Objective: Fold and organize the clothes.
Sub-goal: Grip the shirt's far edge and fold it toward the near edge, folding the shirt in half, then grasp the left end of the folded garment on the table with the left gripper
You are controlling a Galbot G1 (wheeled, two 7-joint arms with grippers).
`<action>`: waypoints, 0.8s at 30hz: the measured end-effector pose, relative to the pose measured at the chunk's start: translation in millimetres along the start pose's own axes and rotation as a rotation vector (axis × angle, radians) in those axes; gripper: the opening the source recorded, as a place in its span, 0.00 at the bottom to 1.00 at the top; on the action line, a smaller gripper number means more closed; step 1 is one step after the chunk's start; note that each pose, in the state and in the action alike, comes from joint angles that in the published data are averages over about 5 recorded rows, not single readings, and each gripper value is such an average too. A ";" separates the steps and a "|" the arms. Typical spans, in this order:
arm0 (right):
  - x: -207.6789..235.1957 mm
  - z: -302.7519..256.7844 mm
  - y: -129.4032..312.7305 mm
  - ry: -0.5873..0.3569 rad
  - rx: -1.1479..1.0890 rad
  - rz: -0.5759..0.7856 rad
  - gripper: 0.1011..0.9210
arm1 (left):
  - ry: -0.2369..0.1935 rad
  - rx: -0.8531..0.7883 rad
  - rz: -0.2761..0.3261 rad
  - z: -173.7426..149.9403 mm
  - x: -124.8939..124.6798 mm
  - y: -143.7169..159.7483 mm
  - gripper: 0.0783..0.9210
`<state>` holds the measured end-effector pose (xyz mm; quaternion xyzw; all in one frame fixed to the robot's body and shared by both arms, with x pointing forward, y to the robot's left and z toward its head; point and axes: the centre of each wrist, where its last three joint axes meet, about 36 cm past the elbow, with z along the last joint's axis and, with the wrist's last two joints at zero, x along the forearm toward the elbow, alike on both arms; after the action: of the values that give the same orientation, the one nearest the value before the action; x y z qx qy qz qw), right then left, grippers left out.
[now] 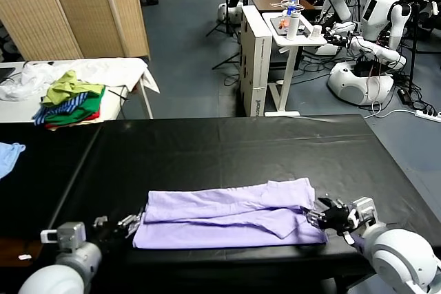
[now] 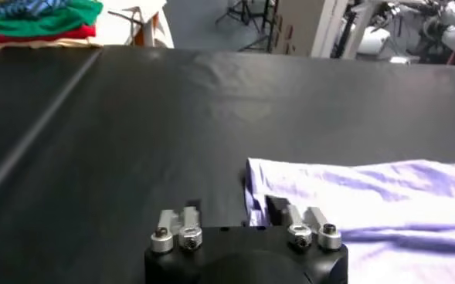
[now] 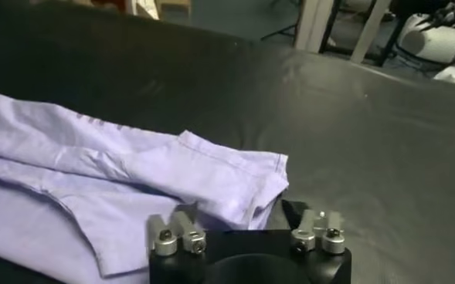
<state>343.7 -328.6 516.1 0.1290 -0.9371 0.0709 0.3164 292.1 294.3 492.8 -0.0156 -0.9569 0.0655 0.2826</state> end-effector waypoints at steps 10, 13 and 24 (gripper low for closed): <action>-47.3 2.4 -8.2 -0.071 -0.092 0.061 0.98 | -0.018 0.075 0.051 0.0 -35.3 -7.9 0.98; -62.9 4.0 -6.7 -0.086 -0.120 0.061 0.98 | -0.014 0.082 0.054 0.3 -45.2 -7.6 0.98; -104.2 12.3 -3.4 -0.077 -0.176 0.087 0.85 | 0.010 0.100 0.061 7.2 -65.0 -2.7 0.98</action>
<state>417.5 -313.9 442.9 0.0623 -0.9559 -0.0031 0.2870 342.7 286.4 452.1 -0.0308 -0.9500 0.1218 0.2857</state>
